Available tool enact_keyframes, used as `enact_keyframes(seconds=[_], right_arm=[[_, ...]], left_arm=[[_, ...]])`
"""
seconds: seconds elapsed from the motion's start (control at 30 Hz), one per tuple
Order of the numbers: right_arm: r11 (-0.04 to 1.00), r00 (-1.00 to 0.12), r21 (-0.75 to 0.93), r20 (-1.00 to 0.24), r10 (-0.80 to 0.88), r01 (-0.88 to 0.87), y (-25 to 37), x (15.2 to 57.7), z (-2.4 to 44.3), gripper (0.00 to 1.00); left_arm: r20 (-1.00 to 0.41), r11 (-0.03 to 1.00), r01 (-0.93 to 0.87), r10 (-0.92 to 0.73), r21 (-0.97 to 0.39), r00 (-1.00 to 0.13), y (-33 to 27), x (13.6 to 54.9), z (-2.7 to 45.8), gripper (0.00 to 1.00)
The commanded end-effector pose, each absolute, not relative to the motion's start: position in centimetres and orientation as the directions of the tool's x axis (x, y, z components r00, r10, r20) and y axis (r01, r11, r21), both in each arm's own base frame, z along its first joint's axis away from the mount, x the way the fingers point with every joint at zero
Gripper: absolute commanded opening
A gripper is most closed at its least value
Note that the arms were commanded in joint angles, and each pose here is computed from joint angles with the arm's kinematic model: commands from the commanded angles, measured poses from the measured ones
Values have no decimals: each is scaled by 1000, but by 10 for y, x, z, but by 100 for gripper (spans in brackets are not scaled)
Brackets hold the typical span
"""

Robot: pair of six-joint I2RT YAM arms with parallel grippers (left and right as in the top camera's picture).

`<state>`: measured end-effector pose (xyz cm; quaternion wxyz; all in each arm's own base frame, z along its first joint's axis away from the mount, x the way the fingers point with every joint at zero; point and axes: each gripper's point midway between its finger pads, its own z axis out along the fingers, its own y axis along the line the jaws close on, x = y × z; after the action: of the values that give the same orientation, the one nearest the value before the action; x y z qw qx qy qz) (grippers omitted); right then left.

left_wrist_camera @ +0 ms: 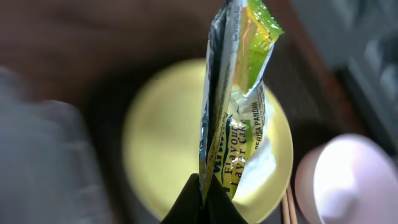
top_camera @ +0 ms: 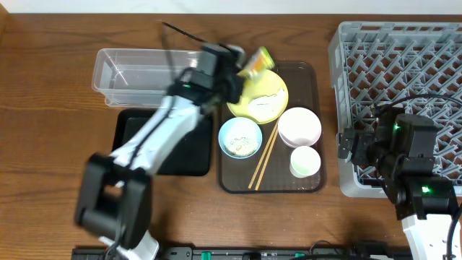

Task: Sort waste into correct bins and load items into the dishwasher rack
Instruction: 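Grasp the green snack wrapper with the left gripper and drop it into the clear bin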

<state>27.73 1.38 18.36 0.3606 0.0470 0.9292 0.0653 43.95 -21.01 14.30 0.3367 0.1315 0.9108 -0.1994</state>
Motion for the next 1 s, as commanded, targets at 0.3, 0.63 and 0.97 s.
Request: enact_keyframes(seconds=[0.3, 0.63, 0.97], right_arm=[[989, -720, 147, -682, 125, 32, 14, 280, 193, 99], [989, -720, 147, -682, 125, 32, 14, 280, 193, 99], [989, -720, 147, -682, 125, 32, 14, 280, 193, 99]], left_arm=[[-491, 844, -373, -530, -386, -691, -63, 456, 137, 6], [-497, 841, -397, -538, -367, -680, -51, 457, 133, 53], [-517, 931, -163, -320, -326, -794, -93, 448, 132, 53]])
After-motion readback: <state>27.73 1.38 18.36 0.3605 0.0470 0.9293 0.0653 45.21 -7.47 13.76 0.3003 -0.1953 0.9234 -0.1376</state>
